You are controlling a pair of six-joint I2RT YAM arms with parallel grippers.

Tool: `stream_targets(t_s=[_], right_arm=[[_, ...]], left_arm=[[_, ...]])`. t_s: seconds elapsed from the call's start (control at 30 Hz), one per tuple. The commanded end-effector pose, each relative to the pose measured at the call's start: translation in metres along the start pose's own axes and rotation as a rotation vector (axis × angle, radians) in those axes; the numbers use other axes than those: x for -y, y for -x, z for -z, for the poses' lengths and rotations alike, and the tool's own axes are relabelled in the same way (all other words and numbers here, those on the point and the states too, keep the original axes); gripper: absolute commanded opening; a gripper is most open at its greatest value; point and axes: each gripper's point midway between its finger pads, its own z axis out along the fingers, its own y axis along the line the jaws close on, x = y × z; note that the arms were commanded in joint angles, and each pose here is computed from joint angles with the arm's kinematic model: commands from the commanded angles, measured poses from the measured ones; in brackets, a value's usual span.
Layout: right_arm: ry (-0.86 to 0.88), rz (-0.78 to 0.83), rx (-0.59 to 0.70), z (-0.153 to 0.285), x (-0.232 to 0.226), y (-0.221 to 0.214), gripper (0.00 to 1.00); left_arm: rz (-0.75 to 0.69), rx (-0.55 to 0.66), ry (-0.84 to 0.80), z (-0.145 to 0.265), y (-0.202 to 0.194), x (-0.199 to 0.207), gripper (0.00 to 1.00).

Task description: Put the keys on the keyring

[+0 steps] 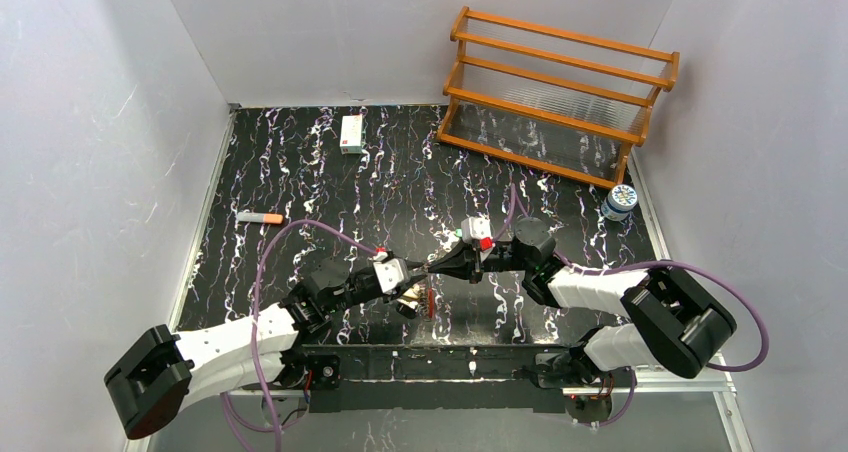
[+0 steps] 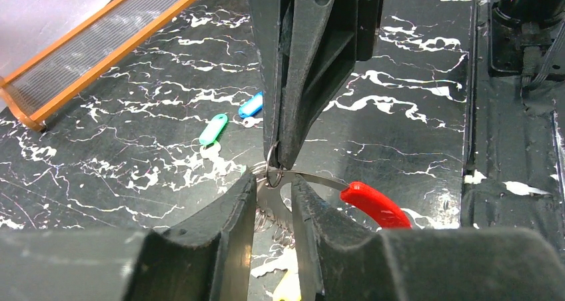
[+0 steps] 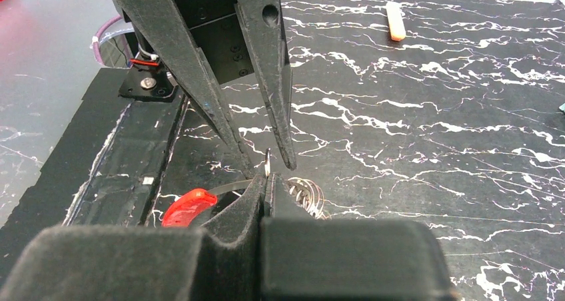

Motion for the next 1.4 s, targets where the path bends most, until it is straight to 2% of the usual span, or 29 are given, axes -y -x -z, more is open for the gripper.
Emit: stream_targets(t_s=[0.0,0.07,0.3,0.6,0.73,0.87,1.03,1.13,1.2,1.3,1.37], right_arm=[[0.009,0.051,0.043,-0.002,0.002,0.012,0.01],[0.011,0.053,0.044,-0.002,0.002,0.013,0.01],[0.017,0.046,0.04,-0.003,0.002,0.012,0.01],[0.016,0.033,0.028,-0.004,0.003,0.01,0.01],[-0.012,0.062,0.033,0.0,0.006,0.014,0.4],[-0.045,0.113,0.039,0.006,0.006,0.018,0.69],[-0.091,0.157,0.016,0.011,0.012,0.02,0.79],[-0.171,0.139,0.014,0.015,0.024,0.024,0.98],[-0.267,0.076,0.026,0.018,0.04,0.029,0.99],[-0.52,-0.184,0.049,0.03,0.079,0.032,0.99],[-0.624,-0.281,0.024,0.036,0.099,0.029,0.99]], left_arm=[[-0.005,0.052,0.004,-0.002,0.016,-0.002,0.26],[-0.006,0.053,0.002,-0.002,0.016,-0.002,0.23],[-0.001,0.034,-0.005,-0.005,0.011,-0.001,0.0],[-0.007,0.041,0.012,-0.007,0.015,-0.006,0.0],[-0.01,0.037,0.031,-0.005,0.014,-0.009,0.0],[-0.025,0.036,0.04,-0.004,0.013,-0.01,0.0],[-0.098,0.04,0.03,0.001,0.01,-0.009,0.0],[-0.157,0.045,0.038,0.005,0.009,-0.01,0.0],[-0.175,0.05,0.056,0.008,0.01,-0.013,0.0],[-0.163,0.051,0.101,0.011,0.012,-0.02,0.0],[-0.144,0.046,0.127,0.013,0.011,-0.023,0.0]])
